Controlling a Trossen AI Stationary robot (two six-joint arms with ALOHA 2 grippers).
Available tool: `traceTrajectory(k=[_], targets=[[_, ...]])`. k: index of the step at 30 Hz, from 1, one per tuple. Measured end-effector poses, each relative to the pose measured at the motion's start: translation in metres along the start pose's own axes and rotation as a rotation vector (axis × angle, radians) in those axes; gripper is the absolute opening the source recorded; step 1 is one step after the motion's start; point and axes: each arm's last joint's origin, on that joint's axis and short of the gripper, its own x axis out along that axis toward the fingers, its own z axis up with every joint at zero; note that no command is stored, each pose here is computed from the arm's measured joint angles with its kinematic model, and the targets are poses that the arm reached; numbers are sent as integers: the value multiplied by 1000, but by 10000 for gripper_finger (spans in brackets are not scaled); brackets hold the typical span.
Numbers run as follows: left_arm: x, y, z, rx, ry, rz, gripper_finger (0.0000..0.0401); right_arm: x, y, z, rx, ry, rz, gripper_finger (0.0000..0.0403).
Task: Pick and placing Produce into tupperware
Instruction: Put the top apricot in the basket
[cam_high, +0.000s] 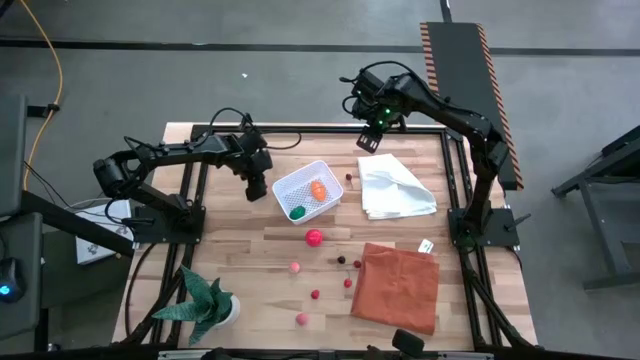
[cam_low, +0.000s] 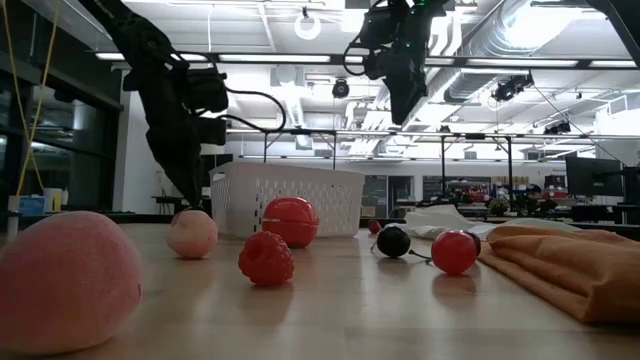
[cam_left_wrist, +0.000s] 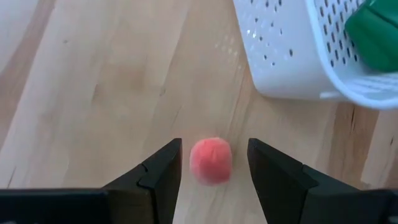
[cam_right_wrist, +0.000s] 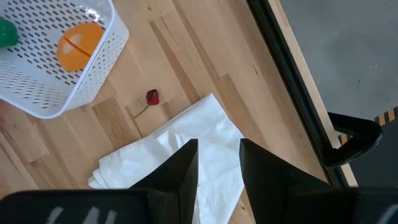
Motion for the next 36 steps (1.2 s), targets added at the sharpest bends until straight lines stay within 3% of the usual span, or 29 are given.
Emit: traceTrajectory(k=[36], targets=[[20, 4, -5, 2, 113, -19, 172, 0, 0, 1, -1, -12, -2, 108]])
